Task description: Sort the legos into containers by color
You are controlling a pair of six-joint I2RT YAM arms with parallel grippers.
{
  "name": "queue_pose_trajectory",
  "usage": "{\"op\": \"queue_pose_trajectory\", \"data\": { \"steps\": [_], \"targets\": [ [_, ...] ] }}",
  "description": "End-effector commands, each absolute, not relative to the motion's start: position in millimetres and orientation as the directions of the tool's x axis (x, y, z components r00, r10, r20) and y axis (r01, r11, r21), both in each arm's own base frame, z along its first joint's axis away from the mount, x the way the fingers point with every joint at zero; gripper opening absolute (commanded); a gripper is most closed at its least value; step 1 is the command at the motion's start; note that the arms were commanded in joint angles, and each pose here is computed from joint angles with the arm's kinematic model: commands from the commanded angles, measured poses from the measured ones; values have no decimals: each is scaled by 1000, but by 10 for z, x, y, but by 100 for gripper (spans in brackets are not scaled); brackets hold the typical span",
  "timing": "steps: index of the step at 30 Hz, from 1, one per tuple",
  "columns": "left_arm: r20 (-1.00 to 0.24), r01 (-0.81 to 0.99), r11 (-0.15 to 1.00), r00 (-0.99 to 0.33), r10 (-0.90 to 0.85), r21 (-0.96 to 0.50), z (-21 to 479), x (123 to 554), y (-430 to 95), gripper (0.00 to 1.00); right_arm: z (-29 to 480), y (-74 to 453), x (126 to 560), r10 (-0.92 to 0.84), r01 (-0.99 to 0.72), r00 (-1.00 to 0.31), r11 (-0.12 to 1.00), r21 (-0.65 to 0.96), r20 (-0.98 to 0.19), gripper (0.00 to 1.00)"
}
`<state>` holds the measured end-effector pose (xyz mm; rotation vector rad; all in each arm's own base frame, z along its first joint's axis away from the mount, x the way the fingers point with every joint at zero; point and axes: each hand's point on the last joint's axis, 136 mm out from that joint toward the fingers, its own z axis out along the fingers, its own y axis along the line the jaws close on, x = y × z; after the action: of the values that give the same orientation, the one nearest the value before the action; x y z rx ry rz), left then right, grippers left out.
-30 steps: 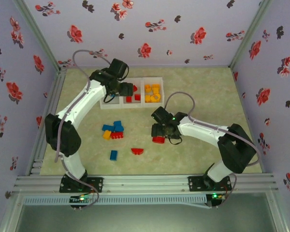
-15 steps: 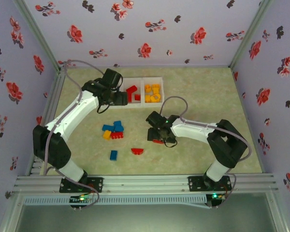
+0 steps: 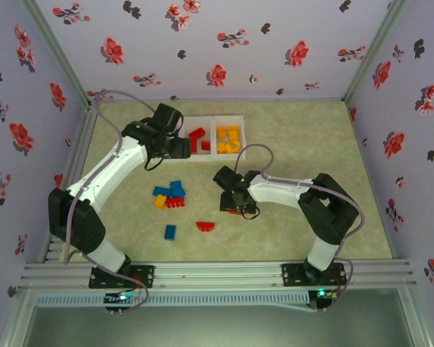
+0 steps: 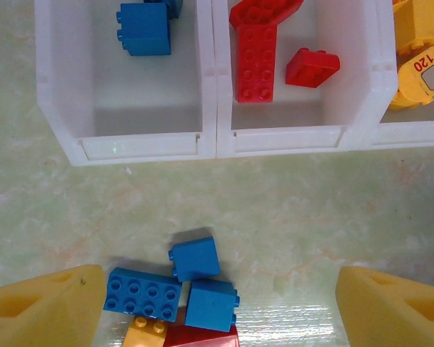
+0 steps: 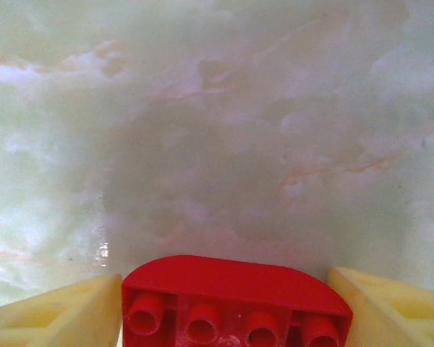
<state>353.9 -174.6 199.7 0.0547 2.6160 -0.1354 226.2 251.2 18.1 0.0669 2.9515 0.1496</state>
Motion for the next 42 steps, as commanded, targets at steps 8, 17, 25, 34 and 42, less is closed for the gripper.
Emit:
{"op": "queue_pose_trajectory", "data": {
  "steps": [8, 17, 25, 34, 42],
  "targets": [
    [-523, 51, 995, -852, 1, -80, 2092, 3464, -1619, 83, 576, 2668, 2522, -89, -117, -949, 990, 76, -302, 52],
    [-537, 52, 994, -843, -8, -95, 2194, 3361, -1570, 82, 1452, 2883, 3091, -182, -232, -847, 972, 39, -499, 51],
    [-529, 43, 994, -848, -16, -100, 2253, 3130, -1445, 82, 1922, 3203, 3814, -173, -289, -761, 953, 88, -626, 51],
    [-511, 14, 990, -857, -59, -137, 2133, 2904, -1365, 82, 2095, 3648, 4456, -190, -334, -687, 940, 72, -701, 53],
    [-487, 7, 991, -871, -60, -135, 2016, 2817, -1330, 83, 1788, 3814, 4956, -177, -325, -676, 943, 74, -716, 64]
  ]
}}
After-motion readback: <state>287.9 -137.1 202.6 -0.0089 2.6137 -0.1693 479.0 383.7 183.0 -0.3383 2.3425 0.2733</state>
